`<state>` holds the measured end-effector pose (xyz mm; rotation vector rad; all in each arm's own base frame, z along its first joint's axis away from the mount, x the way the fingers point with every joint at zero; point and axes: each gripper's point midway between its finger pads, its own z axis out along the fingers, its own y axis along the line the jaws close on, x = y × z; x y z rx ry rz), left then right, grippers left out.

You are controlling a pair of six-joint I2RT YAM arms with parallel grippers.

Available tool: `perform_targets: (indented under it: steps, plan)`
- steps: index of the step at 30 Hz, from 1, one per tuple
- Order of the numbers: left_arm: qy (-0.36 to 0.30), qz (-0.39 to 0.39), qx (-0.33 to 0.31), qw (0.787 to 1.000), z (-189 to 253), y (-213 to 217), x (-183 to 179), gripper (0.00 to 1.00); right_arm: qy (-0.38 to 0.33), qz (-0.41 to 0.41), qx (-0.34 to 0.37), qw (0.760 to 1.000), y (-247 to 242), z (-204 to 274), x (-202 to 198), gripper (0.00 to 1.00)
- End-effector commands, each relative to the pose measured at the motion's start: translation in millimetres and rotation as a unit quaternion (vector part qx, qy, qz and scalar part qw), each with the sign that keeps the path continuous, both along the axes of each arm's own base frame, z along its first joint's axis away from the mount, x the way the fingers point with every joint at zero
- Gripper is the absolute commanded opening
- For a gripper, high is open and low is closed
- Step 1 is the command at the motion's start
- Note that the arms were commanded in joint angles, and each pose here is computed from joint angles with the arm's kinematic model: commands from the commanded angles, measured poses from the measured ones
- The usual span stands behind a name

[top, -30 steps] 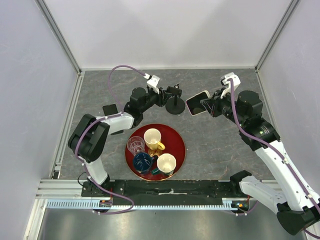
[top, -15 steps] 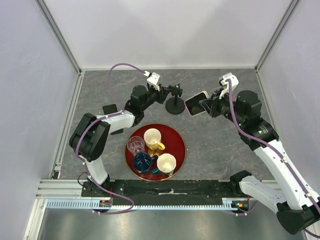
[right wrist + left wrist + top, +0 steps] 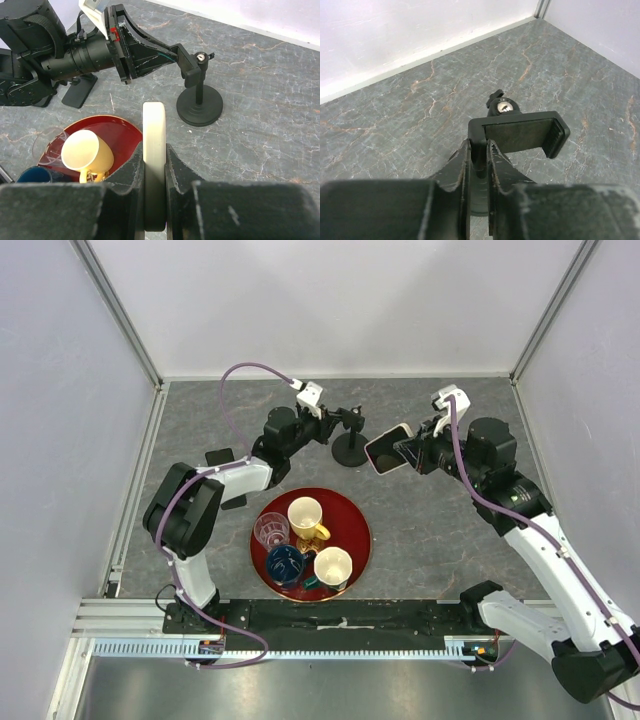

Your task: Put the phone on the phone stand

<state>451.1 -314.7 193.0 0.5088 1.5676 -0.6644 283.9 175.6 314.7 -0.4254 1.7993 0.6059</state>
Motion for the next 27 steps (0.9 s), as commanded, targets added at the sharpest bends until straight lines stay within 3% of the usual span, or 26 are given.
perform_targets:
  steps: [1,3,8,16,22,27]
  plan:
    - [-0.037,-0.004,0.006,0.999,16.9,-4.0,7.2,0.10,-0.060,0.012,0.035,0.998,8.3,40.7,5.2,0.00]
    - [-0.037,-0.015,0.012,0.999,17.3,-5.3,3.6,0.03,-0.049,0.012,0.026,0.998,8.8,35.8,7.7,0.00]
    - [-0.058,-0.116,0.042,0.991,15.7,-19.3,-31.2,0.02,-0.026,0.027,-0.023,0.999,11.7,22.7,11.7,0.00]
    - [-0.054,-0.232,0.057,0.970,15.1,-28.4,-80.1,0.02,-0.010,0.132,-0.079,0.988,48.0,11.1,-10.1,0.00]
    - [-0.050,-0.283,0.067,0.955,6.4,-34.1,-94.5,0.02,-0.042,0.196,-0.136,0.970,77.9,2.1,-11.3,0.00]
    - [-0.055,-0.315,0.063,0.945,7.6,-37.2,-105.8,0.02,-0.065,0.226,-0.187,0.954,94.2,-11.9,14.9,0.00]
